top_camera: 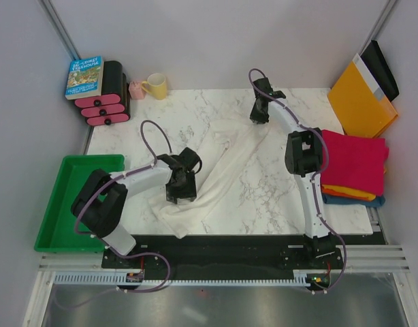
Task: Fold and stack the t-shirts
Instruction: Rotate the tshirt 90 degrees
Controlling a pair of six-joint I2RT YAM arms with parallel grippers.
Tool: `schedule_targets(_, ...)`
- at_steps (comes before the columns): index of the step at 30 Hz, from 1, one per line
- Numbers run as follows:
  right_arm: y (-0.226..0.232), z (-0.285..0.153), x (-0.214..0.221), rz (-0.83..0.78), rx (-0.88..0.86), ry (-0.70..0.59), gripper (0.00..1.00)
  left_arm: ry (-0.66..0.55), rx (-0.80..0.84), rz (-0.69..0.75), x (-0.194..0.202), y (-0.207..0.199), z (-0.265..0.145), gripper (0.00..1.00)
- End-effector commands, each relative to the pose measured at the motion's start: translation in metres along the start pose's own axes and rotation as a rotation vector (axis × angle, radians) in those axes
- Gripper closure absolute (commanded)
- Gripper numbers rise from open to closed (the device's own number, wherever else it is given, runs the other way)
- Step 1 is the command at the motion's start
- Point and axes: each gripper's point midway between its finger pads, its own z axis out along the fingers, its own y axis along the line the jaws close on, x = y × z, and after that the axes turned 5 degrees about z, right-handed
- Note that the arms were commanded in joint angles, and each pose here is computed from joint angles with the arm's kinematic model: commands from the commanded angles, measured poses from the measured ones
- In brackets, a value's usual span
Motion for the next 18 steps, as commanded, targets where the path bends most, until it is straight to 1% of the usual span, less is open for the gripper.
schedule_targets(1,0.009,-0.027,-0.058,0.017,-0.056,-0.138,0.69,-0.022,-0.065,0.017,0.026,0.014,-0.029,0.29)
schedule_targets(2,0.012,-0.033,-0.057,0.008,-0.070,-0.135,0.68,-0.075,-0.051,0.009,0.017,0.013,-0.036,0.27)
schedule_targets(3,0.020,-0.057,-0.070,0.008,-0.100,-0.174,0.68,-0.170,-0.042,-0.001,0.000,0.012,-0.046,0.25)
schedule_targets(4,0.023,-0.069,-0.074,0.003,-0.113,-0.192,0.68,-0.258,-0.002,-0.016,-0.013,0.010,-0.064,0.22)
schedule_targets(5,0.027,-0.075,-0.067,-0.016,-0.121,-0.183,0.67,-0.322,0.018,-0.025,-0.024,0.009,-0.075,0.21)
schedule_targets(6,0.034,-0.103,-0.075,-0.016,-0.160,-0.213,0.66,-0.395,0.020,-0.034,-0.038,0.011,-0.087,0.18)
schedule_targets(7,0.040,-0.115,-0.077,-0.016,-0.190,-0.228,0.66,-0.453,0.041,-0.047,-0.048,0.008,-0.097,0.10)
schedule_targets(8,0.042,-0.118,-0.060,-0.047,-0.190,-0.203,0.65,-0.513,0.069,-0.057,-0.058,0.007,-0.111,0.06)
schedule_targets(9,0.052,-0.148,-0.061,-0.059,-0.245,-0.227,0.65,-0.550,0.069,-0.032,-0.066,0.008,-0.117,0.03)
schedule_targets(10,0.062,-0.159,-0.053,-0.082,-0.280,-0.235,0.65,-0.591,0.087,-0.024,-0.075,0.003,-0.123,0.01)
schedule_targets(11,0.070,-0.177,-0.026,-0.125,-0.301,-0.216,0.64,-0.605,0.080,-0.008,-0.082,0.002,-0.125,0.02)
schedule_targets(12,0.073,-0.185,-0.013,-0.154,-0.300,-0.223,0.64,-0.610,0.045,0.023,-0.086,0.005,-0.123,0.02)
schedule_targets(13,0.078,-0.180,0.026,-0.209,-0.302,-0.181,0.64,-0.593,0.015,0.036,-0.087,0.008,-0.120,0.03)
schedule_targets(14,0.080,-0.199,0.034,-0.220,-0.327,-0.192,0.64,-0.562,-0.025,0.041,-0.092,0.010,-0.110,0.04)
schedule_targets(15,0.079,-0.201,0.049,-0.223,-0.330,-0.175,0.65,-0.539,-0.051,0.046,-0.092,0.013,-0.104,0.04)
schedule_targets(16,0.072,-0.192,0.082,-0.253,-0.321,-0.115,0.66,-0.511,-0.074,0.045,-0.092,0.017,-0.097,0.06)
schedule_targets(18,0.067,-0.201,0.102,-0.249,-0.347,-0.094,0.68,-0.430,-0.099,0.023,-0.087,0.024,-0.076,0.07)
